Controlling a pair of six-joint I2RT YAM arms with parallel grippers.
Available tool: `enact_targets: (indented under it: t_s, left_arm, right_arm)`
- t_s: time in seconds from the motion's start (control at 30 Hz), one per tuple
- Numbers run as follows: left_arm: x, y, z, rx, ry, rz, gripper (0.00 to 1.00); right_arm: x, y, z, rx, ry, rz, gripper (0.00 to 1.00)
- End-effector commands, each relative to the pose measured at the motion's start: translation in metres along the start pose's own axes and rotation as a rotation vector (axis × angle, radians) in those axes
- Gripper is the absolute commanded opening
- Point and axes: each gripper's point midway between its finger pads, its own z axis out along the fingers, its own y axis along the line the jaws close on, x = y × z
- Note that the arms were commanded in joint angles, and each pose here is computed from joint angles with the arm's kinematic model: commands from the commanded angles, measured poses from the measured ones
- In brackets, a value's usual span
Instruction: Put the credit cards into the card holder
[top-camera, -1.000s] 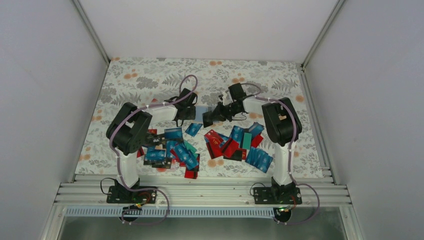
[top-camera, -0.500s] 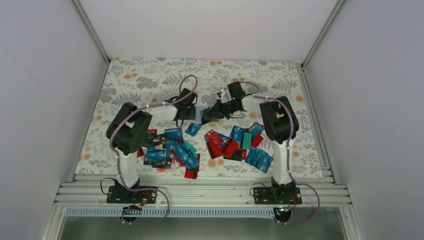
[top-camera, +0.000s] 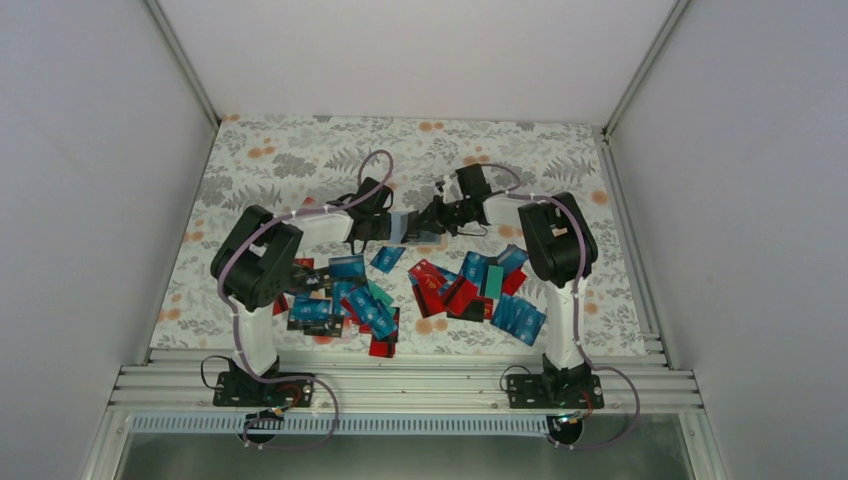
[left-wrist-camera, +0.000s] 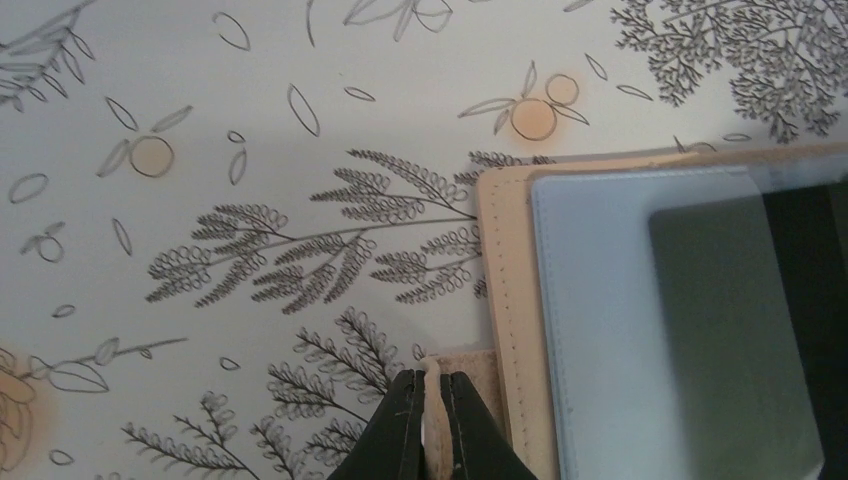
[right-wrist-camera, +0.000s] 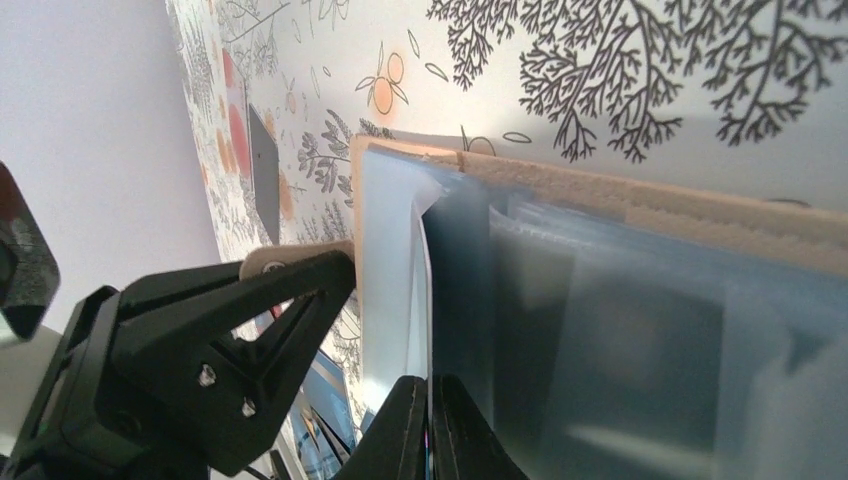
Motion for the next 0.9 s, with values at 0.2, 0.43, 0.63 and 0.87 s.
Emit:
enact_targets:
  t_s: [0.2, 0.43, 0.63, 0.87]
  left_arm:
    - [0.044, -0.007, 0.000, 0.069, 0.133, -0.014, 0.02]
    - [0.044, -0.006, 0.001, 0.061, 0.134, -0.009, 0.02]
    - [0.041, -0.007, 0.002, 0.063, 0.125, 0.005, 0.02]
    - [0.039, -0.006, 0.001, 0.058, 0.118, 0.029, 0.02]
  right_arm:
    - [-0.003, -0.010, 0.007, -0.003, -0.024, 0.066, 0.05]
    - [0.008, -0.012, 0.019, -0.007, 0.030, 0.059, 0.04]
    - [0.012, -0.017, 0.027, -0.010, 0.068, 0.039, 0.04]
    - [0.009, -0.014, 0.030, -0.022, 0.091, -0.007, 0.05]
